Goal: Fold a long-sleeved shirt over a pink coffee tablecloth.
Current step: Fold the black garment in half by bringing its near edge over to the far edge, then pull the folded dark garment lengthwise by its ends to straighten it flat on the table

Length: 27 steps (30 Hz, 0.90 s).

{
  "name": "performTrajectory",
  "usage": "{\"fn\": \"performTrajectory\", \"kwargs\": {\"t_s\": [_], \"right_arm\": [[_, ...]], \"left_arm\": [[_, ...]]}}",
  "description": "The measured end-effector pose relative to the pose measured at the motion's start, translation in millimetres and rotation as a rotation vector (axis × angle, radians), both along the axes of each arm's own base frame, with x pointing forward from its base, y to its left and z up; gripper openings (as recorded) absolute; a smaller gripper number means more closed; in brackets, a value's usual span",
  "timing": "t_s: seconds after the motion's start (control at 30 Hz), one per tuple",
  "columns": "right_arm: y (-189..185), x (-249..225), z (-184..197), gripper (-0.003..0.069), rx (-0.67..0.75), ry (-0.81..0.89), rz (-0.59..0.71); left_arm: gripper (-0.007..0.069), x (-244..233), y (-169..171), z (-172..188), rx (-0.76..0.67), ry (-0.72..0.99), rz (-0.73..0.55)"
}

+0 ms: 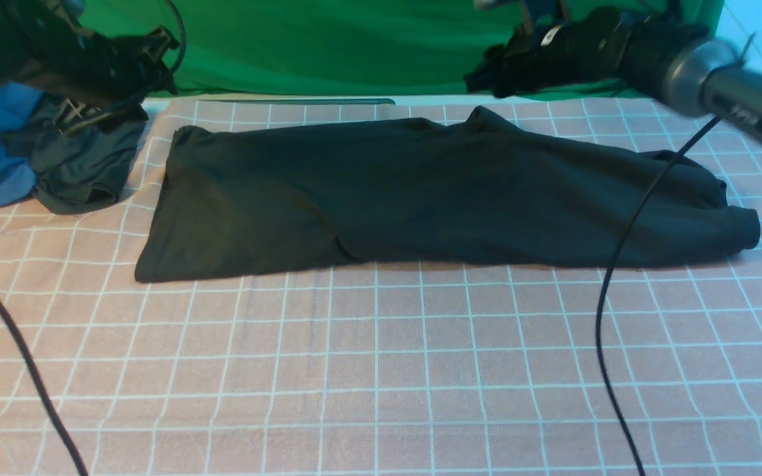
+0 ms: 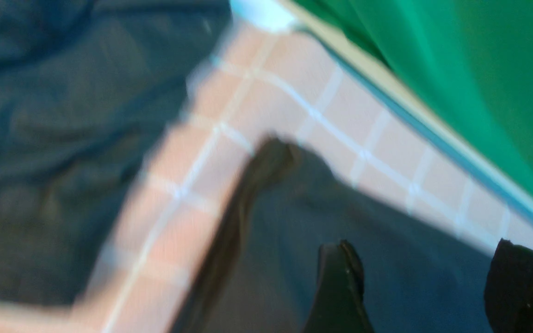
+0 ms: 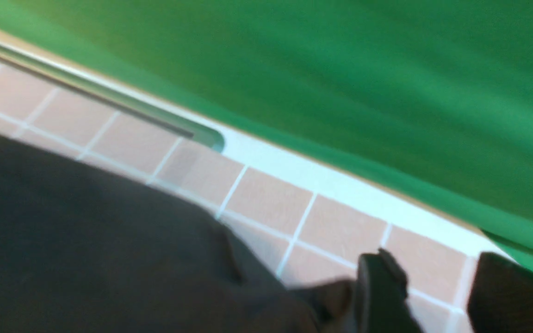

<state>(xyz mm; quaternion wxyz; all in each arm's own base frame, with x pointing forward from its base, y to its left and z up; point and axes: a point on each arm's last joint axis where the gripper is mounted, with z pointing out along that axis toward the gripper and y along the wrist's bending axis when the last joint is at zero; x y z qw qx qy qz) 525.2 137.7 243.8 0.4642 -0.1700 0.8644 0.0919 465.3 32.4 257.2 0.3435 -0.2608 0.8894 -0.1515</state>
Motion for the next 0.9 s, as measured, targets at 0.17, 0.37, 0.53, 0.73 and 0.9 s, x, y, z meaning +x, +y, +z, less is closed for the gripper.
{"fn": "performTrajectory", "kwargs": {"t_s": [0.17,0.37,0.53,0.73,0.9], "right_arm": [[-23.4,-37.8,69.2,0.0074,-0.026,0.104,0.043],[-60.5,-81.1,103.8,0.0039,-0.087,0.344,0.072],[-91.9,-90.4,98.5,0.0039,-0.083,0.443,0.012],[-107.4,-99.4,76.8,0.0039,-0.089,0.536,-0.015],[-107.3,-101.3,68.2,0.0039,-0.093,0.568,-0.006]], "left_arm": [[0.0299,-32.8,-10.9,30.5,0.048,0.162,-0.164],[0.003,-60.0,-13.4,14.9,0.064,0.429,-0.262],[0.0013,-78.9,-11.8,-20.3,0.075,0.592,-0.284],[0.0038,-81.4,-10.2,-45.2,0.116,0.547,-0.294],[0.0217,-75.1,-4.9,-52.1,0.202,0.473,-0.303]]}}
